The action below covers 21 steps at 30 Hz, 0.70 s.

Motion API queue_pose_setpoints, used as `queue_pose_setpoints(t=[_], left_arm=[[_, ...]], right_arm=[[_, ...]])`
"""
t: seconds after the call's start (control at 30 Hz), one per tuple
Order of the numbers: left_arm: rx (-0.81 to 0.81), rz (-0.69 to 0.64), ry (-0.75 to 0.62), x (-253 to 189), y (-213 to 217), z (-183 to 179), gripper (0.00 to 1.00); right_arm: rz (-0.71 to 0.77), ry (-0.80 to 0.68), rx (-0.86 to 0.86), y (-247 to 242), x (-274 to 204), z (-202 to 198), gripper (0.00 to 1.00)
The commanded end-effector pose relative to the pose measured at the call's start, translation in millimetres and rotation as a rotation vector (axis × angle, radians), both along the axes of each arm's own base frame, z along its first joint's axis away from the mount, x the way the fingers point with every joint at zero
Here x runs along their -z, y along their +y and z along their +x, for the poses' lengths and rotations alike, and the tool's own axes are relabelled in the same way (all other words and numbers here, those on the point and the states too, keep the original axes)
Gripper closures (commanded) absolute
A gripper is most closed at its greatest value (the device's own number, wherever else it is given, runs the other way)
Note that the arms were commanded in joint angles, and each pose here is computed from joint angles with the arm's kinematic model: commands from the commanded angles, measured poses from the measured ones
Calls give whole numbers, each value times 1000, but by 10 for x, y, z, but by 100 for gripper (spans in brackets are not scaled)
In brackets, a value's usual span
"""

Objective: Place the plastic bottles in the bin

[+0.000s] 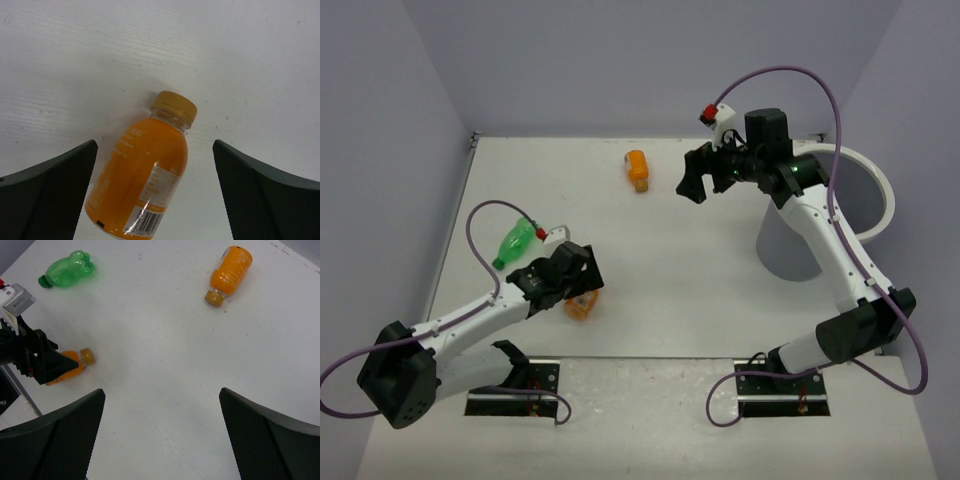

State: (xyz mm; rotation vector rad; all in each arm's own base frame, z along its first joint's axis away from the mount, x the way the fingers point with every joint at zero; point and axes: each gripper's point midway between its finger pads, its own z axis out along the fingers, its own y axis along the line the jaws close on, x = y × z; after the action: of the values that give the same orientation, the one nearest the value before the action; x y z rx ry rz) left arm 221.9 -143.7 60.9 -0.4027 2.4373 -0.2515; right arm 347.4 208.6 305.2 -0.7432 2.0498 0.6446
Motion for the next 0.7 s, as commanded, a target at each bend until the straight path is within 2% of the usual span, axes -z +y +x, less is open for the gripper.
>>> queue_pose_setpoints(t=[0.0, 0.2, 0.3, 0.37, 0.4, 0.47, 0.5, 0.6, 0.67], left_arm=[[41, 17, 46, 129, -10, -82, 0], [63, 30, 62, 237, -27, -105, 3], [92, 25, 63, 250, -78, -89, 11], [125, 24, 76, 297, -118, -103, 21], [139, 15, 74, 291, -145, -101, 21], [176, 18, 86, 354, -185, -124, 31], [180, 20, 84, 355, -184, -121, 31], [191, 40, 88, 368, -185, -99, 56], [203, 41, 72, 318, -207, -62, 67]], right_arm=[[26, -44, 42, -21, -188, 28, 1], [60, -43, 63, 6, -256, 60, 1], [50, -37, 77, -8, -231, 89, 1], [46, -34, 81, -15, -218, 94, 1], [46, -35, 83, -16, -223, 96, 1], [37, -28, 90, -29, -209, 103, 1], [35, -28, 94, -35, -207, 108, 1], [37, -28, 96, -35, -206, 107, 1], [45, -27, 81, -14, -220, 86, 1]])
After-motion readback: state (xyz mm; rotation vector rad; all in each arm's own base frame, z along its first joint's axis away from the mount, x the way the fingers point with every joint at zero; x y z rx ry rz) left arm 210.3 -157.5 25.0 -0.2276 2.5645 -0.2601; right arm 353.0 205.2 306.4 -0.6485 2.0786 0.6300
